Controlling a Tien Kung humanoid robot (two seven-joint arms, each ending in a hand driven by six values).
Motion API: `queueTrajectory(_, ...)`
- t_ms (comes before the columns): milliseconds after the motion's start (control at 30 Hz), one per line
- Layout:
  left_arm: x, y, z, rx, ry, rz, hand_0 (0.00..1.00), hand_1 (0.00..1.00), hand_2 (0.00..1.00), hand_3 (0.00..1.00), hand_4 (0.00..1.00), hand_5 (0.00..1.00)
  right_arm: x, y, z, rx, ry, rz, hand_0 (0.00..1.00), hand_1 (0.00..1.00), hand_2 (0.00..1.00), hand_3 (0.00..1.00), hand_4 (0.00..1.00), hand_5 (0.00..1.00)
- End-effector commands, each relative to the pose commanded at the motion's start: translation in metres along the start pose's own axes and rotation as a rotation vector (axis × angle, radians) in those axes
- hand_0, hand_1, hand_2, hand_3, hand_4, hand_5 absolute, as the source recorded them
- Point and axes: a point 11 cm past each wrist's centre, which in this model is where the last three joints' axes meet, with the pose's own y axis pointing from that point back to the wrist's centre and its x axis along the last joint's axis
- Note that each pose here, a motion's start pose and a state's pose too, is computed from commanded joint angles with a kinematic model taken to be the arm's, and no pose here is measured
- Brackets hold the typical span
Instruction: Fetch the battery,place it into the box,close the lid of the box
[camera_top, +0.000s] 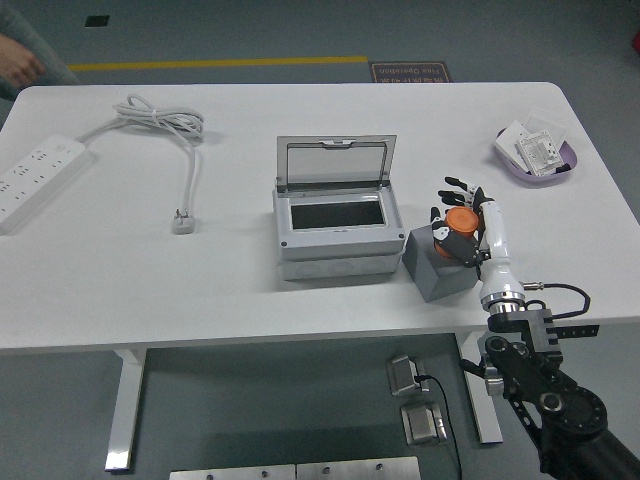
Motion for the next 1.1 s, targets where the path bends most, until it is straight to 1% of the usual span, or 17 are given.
queueTrajectory(333,-0.001,0.0,0.0,0.0,-0.001,-0.001,0.617,0.582,0.537,0.628,0.727,0.11,-0.004,0.002,0.003,-0.014,-0.043,-0.015,0.639,0.678,0.657,0.751,0.615,0.002)
queueTrajectory(367,-0.001,0.0,0.0,0.0,-0.001,-0.001,0.617,0.583,0.537,0.627,0.729,0.105,-0.004,0.002,0.004,-0.016,-0.05,-0.015,0.624,0.671,0.602,0.687,0.588,0.028)
queueTrajectory(533,-0.001,0.0,0.0,-0.001,-0.002,-0.001,0.617,0.583,0.537,0.627,0.729,0.105,-0.005,0.004,0.006,-0.022,-0.076,-0.012,0.624,0.671,0.602,0.687,0.588,0.028)
queueTrajectory(567,-0.001,0.0,0.0,-0.001,-0.002,-0.002,0.617,0.584,0.537,0.628,0.733,0.106,-0.005,0.004,0.006,-0.023,-0.079,-0.011,0.615,0.621,0.533,0.579,0.347,0.144)
queueTrajectory(733,-0.002,0.0,0.0,-0.001,-0.003,-0.003,0.617,0.584,0.537,0.628,0.733,0.106,-0.005,0.005,0.008,-0.037,-0.109,-0.007,0.615,0.621,0.533,0.579,0.347,0.144)
queueTrajectory(767,-0.002,0.0,0.0,-0.001,-0.003,-0.003,0.617,0.59,0.538,0.63,0.739,0.11,-0.005,0.005,0.009,-0.041,-0.114,-0.007,0.572,0.562,0.482,0.521,0.24,0.108)
queueTrajectory(933,-0.002,0.0,0.0,-0.001,-0.003,-0.002,0.617,0.59,0.538,0.63,0.739,0.11,-0.006,0.006,0.012,-0.063,-0.147,-0.005,0.572,0.562,0.482,0.521,0.24,0.108)
queueTrajectory(967,-0.002,0.0,0.0,-0.001,-0.004,-0.003,0.616,0.592,0.539,0.63,0.741,0.111,-0.006,0.007,0.013,-0.066,-0.153,-0.005,0.51,0.495,0.431,0.448,0.024,0.066)
queueTrajectory(1100,-0.002,0.0,-0.001,0.0,-0.004,-0.003,0.616,0.592,0.539,0.63,0.741,0.111,-0.007,0.007,0.013,-0.074,-0.172,-0.002,0.51,0.495,0.431,0.448,0.024,0.066)
